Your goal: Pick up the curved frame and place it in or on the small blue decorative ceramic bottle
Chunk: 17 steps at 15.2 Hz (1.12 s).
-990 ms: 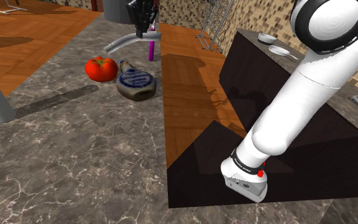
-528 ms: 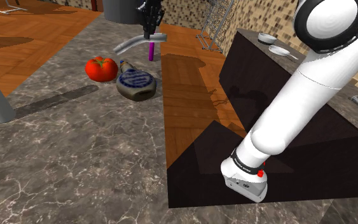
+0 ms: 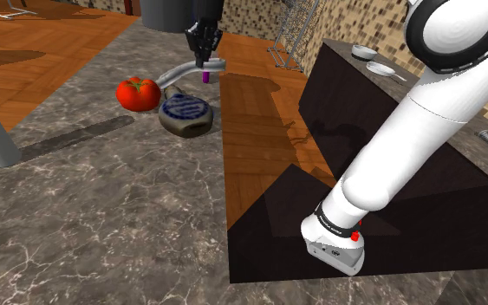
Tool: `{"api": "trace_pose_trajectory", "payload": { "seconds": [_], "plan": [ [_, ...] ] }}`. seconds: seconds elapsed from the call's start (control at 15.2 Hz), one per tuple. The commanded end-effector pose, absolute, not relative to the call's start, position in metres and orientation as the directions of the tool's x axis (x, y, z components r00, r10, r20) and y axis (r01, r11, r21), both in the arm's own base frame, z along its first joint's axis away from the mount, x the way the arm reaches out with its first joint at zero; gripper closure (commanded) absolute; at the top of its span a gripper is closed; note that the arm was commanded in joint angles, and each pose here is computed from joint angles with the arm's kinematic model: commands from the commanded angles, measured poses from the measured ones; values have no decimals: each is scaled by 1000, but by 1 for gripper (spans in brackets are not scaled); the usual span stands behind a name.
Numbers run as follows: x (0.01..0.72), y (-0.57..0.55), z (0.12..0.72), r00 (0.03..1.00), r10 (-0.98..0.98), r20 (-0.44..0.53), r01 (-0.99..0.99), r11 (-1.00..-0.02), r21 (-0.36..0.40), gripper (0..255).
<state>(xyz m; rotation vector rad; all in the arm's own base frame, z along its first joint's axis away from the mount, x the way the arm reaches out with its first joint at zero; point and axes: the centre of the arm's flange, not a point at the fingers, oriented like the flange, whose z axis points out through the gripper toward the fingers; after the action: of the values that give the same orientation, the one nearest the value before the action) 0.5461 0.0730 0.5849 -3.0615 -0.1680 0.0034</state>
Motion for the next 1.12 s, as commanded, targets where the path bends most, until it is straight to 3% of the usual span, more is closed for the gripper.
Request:
{"api": "trace_pose_trajectory", "payload": {
  "seconds": [0.0,0.86,0.92,1.06],
  "plan": [
    [545,73,574,994,109,3,109,-991,-75,255],
    [545,73,545,994,109,3,109,-991,-75,255],
    [545,73,545,994,109,3,109,-991,-75,0],
    [546,73,545,994,109,3,109,-991,-75,0]
  ]
}}
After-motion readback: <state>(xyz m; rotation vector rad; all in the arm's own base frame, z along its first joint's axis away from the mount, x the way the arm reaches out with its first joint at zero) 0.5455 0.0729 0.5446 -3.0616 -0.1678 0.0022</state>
